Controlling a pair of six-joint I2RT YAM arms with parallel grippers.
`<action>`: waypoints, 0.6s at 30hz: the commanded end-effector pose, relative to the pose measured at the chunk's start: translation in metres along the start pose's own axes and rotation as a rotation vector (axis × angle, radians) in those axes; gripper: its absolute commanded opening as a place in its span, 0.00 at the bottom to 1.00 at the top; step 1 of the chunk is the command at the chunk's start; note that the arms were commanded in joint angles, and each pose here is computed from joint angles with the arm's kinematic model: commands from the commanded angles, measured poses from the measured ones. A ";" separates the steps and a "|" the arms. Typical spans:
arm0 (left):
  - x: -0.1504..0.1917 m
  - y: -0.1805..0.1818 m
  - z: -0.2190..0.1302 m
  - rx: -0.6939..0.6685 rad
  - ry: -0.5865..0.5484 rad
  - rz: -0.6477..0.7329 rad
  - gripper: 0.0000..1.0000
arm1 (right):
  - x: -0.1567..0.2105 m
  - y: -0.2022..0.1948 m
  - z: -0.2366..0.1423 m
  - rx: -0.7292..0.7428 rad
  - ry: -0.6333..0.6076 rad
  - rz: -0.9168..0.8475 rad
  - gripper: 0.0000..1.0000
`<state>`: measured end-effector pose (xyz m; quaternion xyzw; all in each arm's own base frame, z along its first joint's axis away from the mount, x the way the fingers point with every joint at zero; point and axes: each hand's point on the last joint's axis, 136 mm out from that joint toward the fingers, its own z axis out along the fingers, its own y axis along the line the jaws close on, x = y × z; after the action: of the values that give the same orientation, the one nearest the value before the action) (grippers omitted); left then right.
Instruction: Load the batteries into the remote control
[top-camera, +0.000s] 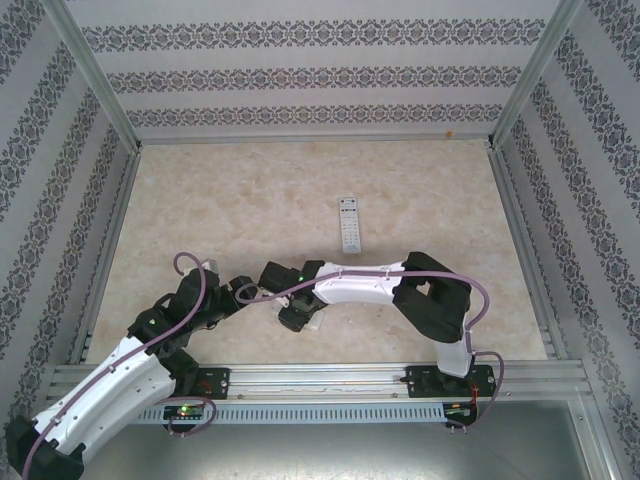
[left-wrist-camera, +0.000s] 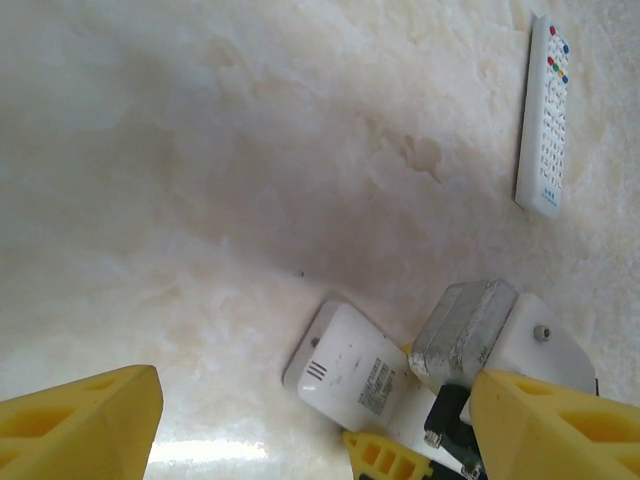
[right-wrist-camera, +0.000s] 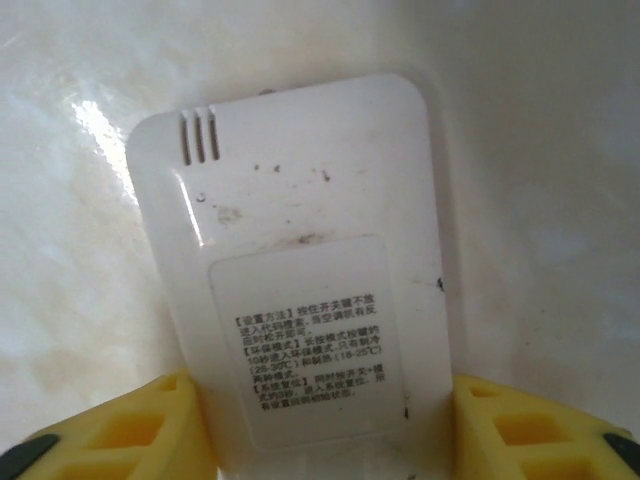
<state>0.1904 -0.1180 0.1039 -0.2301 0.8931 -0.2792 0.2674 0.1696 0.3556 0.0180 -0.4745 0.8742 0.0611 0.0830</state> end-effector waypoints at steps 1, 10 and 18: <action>0.003 -0.005 -0.004 0.028 0.036 -0.073 0.79 | -0.024 0.009 -0.026 -0.142 -0.105 0.093 0.43; -0.005 -0.064 0.007 0.293 0.121 -0.132 0.59 | -0.091 0.039 -0.102 -0.634 -0.443 0.389 0.45; -0.008 -0.063 0.019 0.268 0.142 -0.133 0.28 | -0.100 0.051 -0.103 -0.735 -0.463 0.422 0.45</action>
<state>0.2220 -0.1587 0.1217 -0.2524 0.8538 -0.4036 0.2109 0.1741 0.4279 0.1196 -0.2637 0.8599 0.4279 0.0885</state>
